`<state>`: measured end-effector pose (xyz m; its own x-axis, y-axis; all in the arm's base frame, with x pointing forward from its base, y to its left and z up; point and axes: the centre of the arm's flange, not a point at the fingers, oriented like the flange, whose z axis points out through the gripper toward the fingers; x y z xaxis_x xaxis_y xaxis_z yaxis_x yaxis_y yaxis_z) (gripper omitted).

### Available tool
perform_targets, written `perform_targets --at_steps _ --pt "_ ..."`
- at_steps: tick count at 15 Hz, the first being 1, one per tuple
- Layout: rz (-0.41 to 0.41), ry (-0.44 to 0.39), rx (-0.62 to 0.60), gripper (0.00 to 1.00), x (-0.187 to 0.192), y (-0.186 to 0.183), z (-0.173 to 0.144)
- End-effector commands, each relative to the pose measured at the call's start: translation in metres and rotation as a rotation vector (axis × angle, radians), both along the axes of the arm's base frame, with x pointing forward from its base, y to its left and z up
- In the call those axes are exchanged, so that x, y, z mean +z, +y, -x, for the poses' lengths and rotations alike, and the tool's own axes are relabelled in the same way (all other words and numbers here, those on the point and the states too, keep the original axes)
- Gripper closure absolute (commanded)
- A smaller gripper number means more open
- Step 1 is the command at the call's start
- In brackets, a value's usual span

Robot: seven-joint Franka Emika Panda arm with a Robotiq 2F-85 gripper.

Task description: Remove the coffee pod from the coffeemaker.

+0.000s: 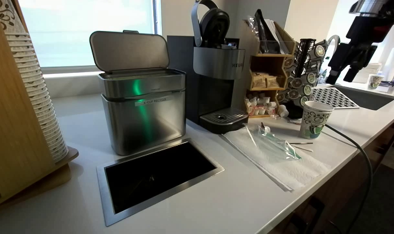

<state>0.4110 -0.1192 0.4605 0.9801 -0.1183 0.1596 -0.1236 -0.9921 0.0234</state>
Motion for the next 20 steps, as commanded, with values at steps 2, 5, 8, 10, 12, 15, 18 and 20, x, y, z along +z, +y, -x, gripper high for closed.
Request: perform_targets --at_steps 2,5,8,10,12,15,18,20 --pt "0.0 0.0 0.0 0.0 0.0 0.0 0.0" --pt "0.056 -0.195 0.053 0.0 0.012 0.019 -0.041" --pt "0.119 -0.364 0.167 0.0 0.022 0.056 -0.103" --pt "0.136 -0.449 0.238 0.0 0.028 0.092 -0.13" --pt "0.152 -0.523 0.293 0.0 0.037 0.126 -0.146" --pt "0.164 -0.633 0.356 0.0 0.078 0.158 -0.141" --pt "0.112 -0.682 0.365 0.0 0.103 0.168 -0.14" --pt "0.063 -0.722 0.276 0.0 0.091 0.163 -0.148"
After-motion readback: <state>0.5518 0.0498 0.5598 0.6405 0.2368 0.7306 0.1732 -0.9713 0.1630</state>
